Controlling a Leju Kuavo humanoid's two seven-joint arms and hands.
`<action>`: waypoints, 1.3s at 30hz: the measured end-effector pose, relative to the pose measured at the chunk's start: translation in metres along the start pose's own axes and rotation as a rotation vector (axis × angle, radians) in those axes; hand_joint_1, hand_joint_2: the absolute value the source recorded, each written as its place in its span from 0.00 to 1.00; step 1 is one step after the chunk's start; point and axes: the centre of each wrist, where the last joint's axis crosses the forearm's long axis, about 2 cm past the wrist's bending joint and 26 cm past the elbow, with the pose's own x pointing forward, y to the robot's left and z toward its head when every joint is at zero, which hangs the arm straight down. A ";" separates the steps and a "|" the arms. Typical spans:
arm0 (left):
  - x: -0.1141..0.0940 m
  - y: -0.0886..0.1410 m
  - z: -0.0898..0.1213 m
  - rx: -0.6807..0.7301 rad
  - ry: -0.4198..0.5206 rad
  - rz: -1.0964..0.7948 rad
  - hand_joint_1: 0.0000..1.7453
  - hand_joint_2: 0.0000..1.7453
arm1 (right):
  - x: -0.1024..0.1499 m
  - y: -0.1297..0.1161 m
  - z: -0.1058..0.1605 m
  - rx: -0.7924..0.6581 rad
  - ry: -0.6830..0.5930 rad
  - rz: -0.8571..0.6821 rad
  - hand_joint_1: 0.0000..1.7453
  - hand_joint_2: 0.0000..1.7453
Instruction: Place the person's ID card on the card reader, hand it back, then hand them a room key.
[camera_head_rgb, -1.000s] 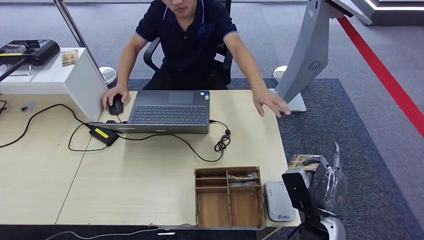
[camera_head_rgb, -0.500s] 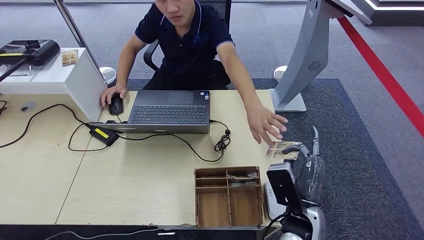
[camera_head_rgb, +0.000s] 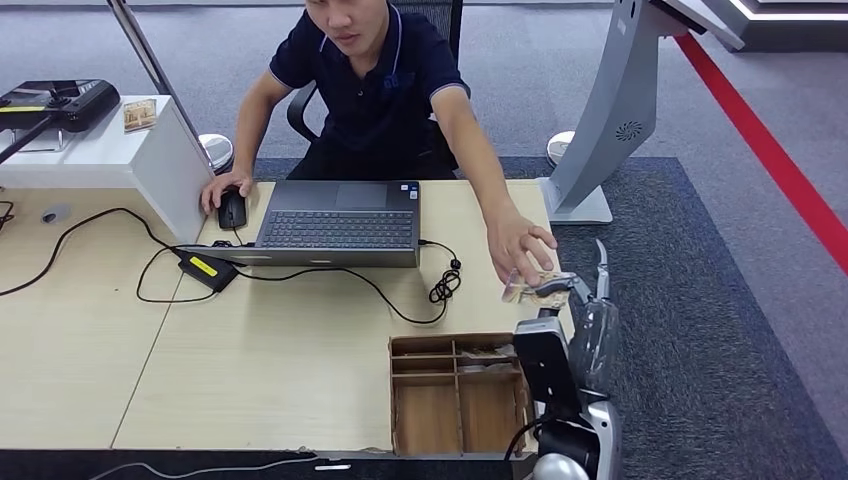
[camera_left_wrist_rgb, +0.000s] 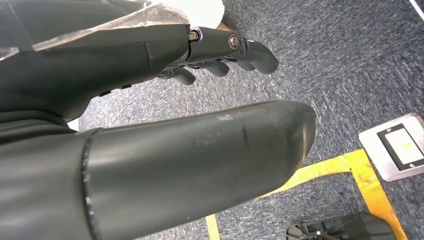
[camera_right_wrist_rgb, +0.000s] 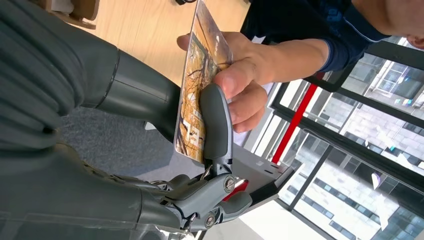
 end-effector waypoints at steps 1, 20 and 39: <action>0.000 0.000 0.000 0.000 0.000 0.000 0.00 0.00 | 0.000 0.001 0.000 0.001 0.000 -0.001 0.54 1.00; 0.000 0.000 0.000 0.001 -0.002 -0.004 0.00 0.00 | -0.001 0.006 0.002 0.015 0.015 0.007 0.00 1.00; 0.000 0.000 0.000 0.001 0.004 0.003 0.00 0.00 | -0.012 -0.007 0.017 0.025 0.070 0.107 0.00 1.00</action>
